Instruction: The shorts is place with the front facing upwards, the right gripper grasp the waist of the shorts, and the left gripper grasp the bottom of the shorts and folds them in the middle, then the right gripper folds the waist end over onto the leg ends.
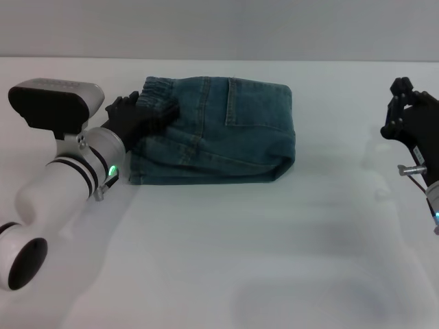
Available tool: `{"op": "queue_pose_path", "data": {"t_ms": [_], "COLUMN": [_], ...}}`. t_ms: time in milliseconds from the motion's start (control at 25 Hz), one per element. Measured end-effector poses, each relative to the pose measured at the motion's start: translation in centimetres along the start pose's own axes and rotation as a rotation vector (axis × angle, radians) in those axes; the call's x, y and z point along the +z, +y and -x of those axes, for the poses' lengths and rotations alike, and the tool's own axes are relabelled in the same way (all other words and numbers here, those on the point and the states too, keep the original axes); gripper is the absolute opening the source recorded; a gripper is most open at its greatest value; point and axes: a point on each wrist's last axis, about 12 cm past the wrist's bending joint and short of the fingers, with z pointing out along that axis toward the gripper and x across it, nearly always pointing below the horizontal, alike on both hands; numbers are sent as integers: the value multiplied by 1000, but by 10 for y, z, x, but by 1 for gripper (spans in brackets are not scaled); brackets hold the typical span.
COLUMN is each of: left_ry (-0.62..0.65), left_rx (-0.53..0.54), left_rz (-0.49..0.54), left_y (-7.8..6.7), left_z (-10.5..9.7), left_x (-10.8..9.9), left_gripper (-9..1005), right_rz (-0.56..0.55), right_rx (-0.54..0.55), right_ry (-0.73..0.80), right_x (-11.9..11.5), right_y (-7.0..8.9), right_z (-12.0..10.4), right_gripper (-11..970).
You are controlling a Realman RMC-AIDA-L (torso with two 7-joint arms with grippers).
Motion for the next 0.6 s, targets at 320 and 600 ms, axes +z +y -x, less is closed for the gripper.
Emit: {"op": "queue_pose_path", "data": {"t_ms": [320,600], "left_ry": [-224,-346], "left_rx": [12,34], "left_rz": [-16,147], "left_y": [-2,34], "left_z": [7,7], "left_x": [-23,-46], "left_gripper": [827,827], "right_rz": [-103,-374], "right_rx": [-20,-92], "right_ry": [-60,-130], "right_x": [-9,-51], "right_y": [-22,-78], "right_z": [6,9], "right_gripper": [1,4]}}
